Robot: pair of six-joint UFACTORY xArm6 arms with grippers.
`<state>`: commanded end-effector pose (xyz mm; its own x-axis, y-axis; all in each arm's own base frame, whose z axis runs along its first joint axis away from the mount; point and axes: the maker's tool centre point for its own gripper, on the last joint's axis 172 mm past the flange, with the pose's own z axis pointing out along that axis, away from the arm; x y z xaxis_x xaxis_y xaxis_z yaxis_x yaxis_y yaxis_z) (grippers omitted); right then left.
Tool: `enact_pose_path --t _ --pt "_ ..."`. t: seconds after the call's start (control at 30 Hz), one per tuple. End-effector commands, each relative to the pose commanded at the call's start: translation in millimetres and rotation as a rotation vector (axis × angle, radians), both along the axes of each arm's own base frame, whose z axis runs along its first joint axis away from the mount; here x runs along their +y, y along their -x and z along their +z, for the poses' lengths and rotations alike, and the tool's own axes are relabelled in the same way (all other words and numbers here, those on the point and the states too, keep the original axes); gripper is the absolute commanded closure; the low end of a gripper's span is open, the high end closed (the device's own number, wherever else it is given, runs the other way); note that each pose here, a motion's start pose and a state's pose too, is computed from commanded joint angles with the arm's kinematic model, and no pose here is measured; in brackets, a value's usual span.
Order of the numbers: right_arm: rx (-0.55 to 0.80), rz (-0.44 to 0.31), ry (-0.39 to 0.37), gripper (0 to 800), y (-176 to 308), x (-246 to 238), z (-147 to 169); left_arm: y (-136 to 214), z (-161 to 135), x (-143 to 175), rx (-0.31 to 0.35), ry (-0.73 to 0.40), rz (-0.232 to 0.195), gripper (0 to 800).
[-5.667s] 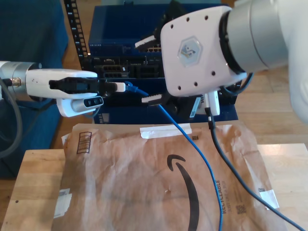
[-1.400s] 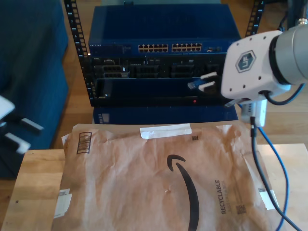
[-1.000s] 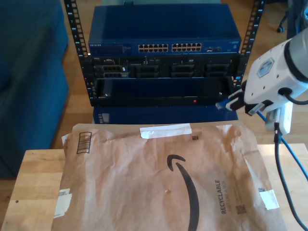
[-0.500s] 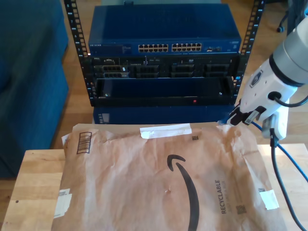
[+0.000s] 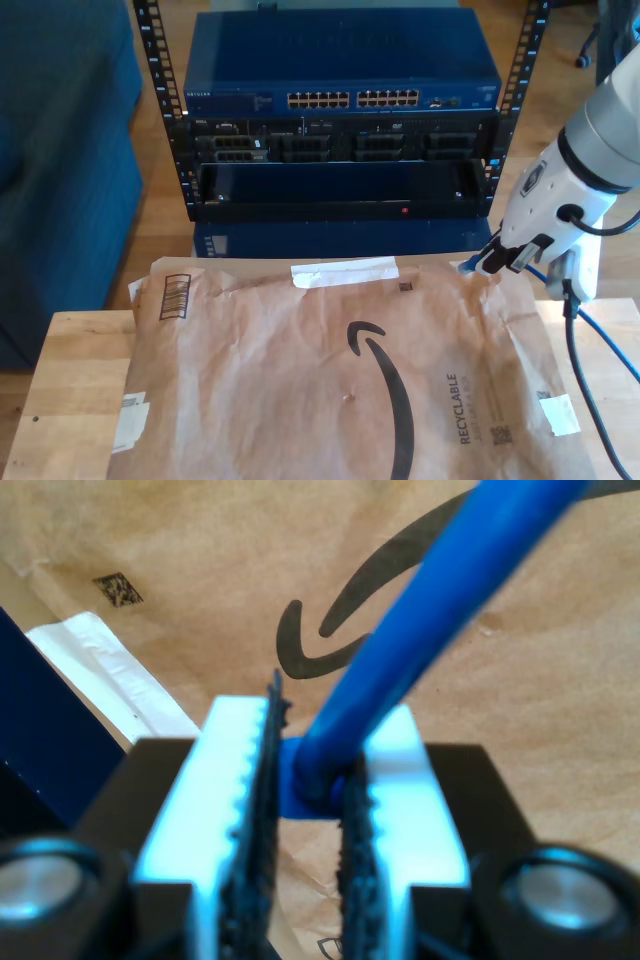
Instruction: Grab the cable and plug it in
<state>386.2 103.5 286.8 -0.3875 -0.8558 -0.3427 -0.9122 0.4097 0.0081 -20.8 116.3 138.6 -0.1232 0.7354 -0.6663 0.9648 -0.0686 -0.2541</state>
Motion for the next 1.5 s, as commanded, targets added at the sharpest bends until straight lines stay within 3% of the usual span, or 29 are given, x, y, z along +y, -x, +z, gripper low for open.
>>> enact_pose_path --t 0.2,0.47,0.63,0.77,1.0,1.33,1.5 --pt "0.005 -0.003 0.000 800 1 -1 -2 10 -19 11 -0.031 -0.099 0.091 2" --pt "0.006 -0.002 0.001 800 1 -1 -3 11 -53 8 -0.059 -0.249 0.094 2" --pt "0.010 -0.004 0.005 800 4 -3 -6 14 -64 8 -0.076 -0.270 0.094 2" --pt "-0.022 -0.008 0.020 800 1 -8 -8 11 -98 6 -0.100 -0.339 0.084 2" --pt "-0.116 0.017 0.034 800 -22 -10 3 15 -105 2 -0.118 -0.326 0.107 2" --pt "-0.317 -0.031 0.043 800 -71 -14 30 15 -105 2 -0.118 -0.324 0.107 1" --pt "-0.327 -0.034 0.058 800 -72 -17 16 15 -105 2 -0.118 -0.324 0.107 2"
